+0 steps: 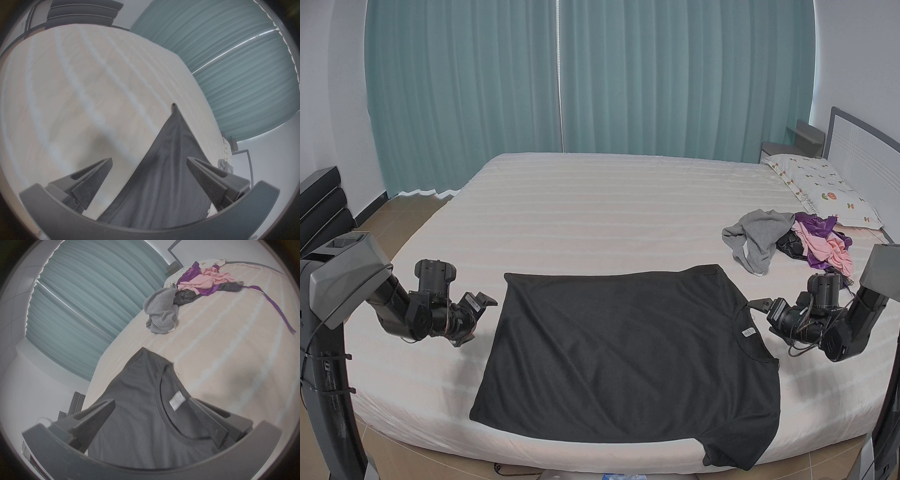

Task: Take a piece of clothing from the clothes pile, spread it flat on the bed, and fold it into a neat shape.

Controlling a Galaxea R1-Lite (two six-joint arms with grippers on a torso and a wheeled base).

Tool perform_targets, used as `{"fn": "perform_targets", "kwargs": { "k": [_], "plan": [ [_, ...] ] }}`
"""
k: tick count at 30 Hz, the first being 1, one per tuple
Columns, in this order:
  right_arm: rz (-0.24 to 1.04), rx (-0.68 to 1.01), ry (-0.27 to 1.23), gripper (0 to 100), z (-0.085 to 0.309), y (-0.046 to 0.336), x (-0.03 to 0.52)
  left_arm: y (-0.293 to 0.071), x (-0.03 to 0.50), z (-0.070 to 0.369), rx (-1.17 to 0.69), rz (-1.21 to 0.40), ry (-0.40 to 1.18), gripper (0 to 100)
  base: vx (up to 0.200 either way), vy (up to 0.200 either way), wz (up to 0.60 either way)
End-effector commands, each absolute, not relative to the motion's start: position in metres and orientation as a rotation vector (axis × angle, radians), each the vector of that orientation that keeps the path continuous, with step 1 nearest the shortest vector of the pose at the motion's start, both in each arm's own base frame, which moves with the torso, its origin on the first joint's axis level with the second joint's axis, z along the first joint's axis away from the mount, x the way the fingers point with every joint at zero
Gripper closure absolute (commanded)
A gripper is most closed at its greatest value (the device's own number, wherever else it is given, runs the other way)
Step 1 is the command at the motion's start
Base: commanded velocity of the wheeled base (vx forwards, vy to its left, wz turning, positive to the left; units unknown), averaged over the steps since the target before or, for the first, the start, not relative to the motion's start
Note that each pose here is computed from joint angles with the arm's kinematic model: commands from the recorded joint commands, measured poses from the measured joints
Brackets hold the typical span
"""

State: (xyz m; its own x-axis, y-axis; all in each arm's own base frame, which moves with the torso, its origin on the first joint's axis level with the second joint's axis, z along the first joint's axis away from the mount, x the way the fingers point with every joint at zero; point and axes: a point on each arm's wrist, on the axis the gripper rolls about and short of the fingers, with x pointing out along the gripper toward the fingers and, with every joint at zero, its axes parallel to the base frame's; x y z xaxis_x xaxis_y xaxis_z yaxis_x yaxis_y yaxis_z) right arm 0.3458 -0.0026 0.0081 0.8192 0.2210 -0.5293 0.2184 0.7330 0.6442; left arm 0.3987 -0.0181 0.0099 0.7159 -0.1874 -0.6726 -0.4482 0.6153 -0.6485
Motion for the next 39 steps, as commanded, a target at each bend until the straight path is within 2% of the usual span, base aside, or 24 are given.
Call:
{"fn": "perform_targets", "kwargs": {
  "k": [1, 8, 20, 32, 39],
  "plan": [
    [0.028, 0.738, 0.654, 0, 0.022, 0.000, 0.280, -0.015, 0.331, 0.029, -0.931, 0.146, 0.828, 0, -0.200, 0.000, 0.00],
    [0.032, 0.736, 0.677, 0, 0.018, 0.003, 0.253, -0.017, 0.304, 0.021, -0.930, 0.160, 0.874, 0, -0.200, 0.000, 0.00],
    [0.026, 0.763, 0.720, 0, 0.005, 0.005, 0.230, -0.030, 0.289, 0.013, -0.911, 0.113, 0.872, 0, 0.000, 0.000, 0.00],
    [0.053, 0.754, 0.740, 0, -0.003, 0.013, 0.220, -0.039, 0.276, 0.009, -0.882, 0.103, 0.920, 0, 0.000, -0.200, 0.00],
    [0.055, 0.751, 0.748, 0, -0.010, 0.014, 0.216, -0.026, 0.263, 0.003, -0.768, 0.136, 0.937, 0, 0.000, 0.000, 0.00]
  ]
}}
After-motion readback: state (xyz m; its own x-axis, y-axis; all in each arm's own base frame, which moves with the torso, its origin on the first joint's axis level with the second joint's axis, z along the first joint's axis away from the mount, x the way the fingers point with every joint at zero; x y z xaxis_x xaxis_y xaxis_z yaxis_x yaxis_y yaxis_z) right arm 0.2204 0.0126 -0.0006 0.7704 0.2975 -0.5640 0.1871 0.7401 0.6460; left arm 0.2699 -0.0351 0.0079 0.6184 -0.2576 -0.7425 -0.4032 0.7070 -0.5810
